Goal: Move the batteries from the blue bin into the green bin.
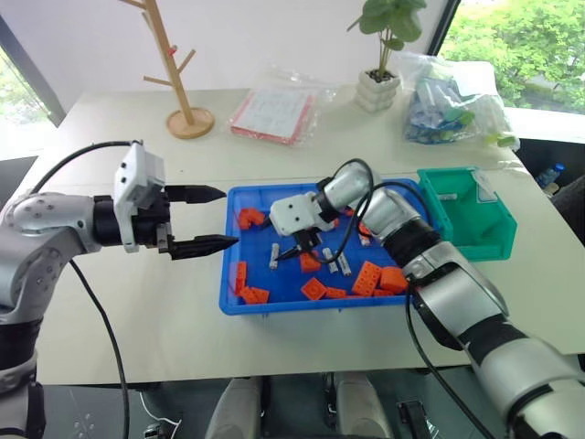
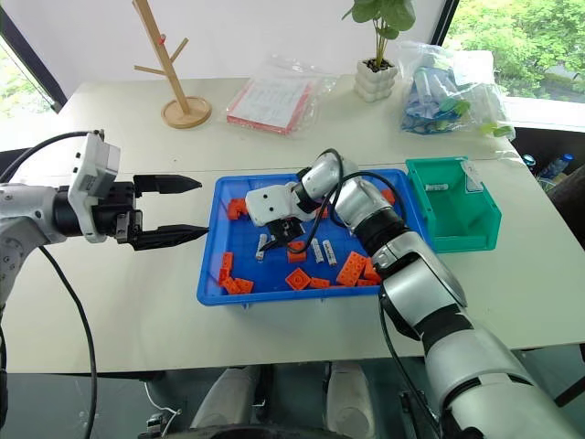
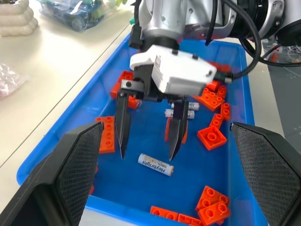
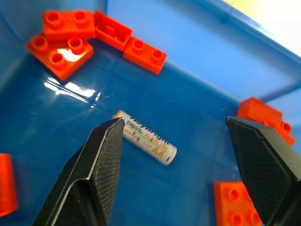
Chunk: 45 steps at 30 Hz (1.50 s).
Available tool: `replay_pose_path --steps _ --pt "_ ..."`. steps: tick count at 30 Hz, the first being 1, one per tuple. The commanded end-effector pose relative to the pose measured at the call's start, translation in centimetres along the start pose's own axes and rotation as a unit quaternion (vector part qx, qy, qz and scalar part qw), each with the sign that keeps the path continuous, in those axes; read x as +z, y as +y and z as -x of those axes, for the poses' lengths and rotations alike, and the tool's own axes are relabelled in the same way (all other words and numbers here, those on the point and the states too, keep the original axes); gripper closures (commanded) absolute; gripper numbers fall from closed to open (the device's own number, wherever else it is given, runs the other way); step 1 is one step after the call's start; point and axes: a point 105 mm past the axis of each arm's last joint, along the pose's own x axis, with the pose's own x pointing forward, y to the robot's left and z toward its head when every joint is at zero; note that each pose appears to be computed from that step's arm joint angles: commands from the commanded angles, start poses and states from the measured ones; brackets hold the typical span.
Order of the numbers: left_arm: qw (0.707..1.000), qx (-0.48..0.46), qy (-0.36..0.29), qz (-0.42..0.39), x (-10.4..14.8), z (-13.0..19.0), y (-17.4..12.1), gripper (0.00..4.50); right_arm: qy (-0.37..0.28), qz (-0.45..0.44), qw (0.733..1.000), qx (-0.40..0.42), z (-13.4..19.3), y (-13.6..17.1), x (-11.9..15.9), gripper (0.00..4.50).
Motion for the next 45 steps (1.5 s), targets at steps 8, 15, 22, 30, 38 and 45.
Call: replay_pose_path --steps 8,15,22,30,38,45 --pt "0.999 0.02 -0.014 -0.025 1.5 0.8 -0.4 0.0 0.016 0.051 0.999 0.004 -0.3 -0.2 -0.7 0.96" --pt "0.999 0.022 -0.016 -0.027 1.7 0.7 -0.3 0.0 -0.027 0.022 0.999 -0.02 -1.2 -1.3 0.8 0.96" --pt "1.0 0.019 -0.01 -0.021 1.2 0.7 -0.2 0.0 -0.081 -0.073 0.994 -0.031 0.2 -1.4 1.7 0.96" --pt "1.0 0.011 -0.011 -0.025 1.5 0.3 0.3 0.0 -0.106 -0.218 0.968 -0.057 0.7 -0.6 1.9 0.7" --pt "1.0 -0.003 -0.009 -0.024 1.7 0.0 0.7 0.0 -0.111 -0.314 0.937 -0.104 -0.7 1.2 1.7 0.05" --pt "1.0 -0.014 -0.002 -0.022 1.4 0.0 0.7 0.0 -0.114 -0.329 0.927 -0.142 -2.1 0.8 1.7 0.05"
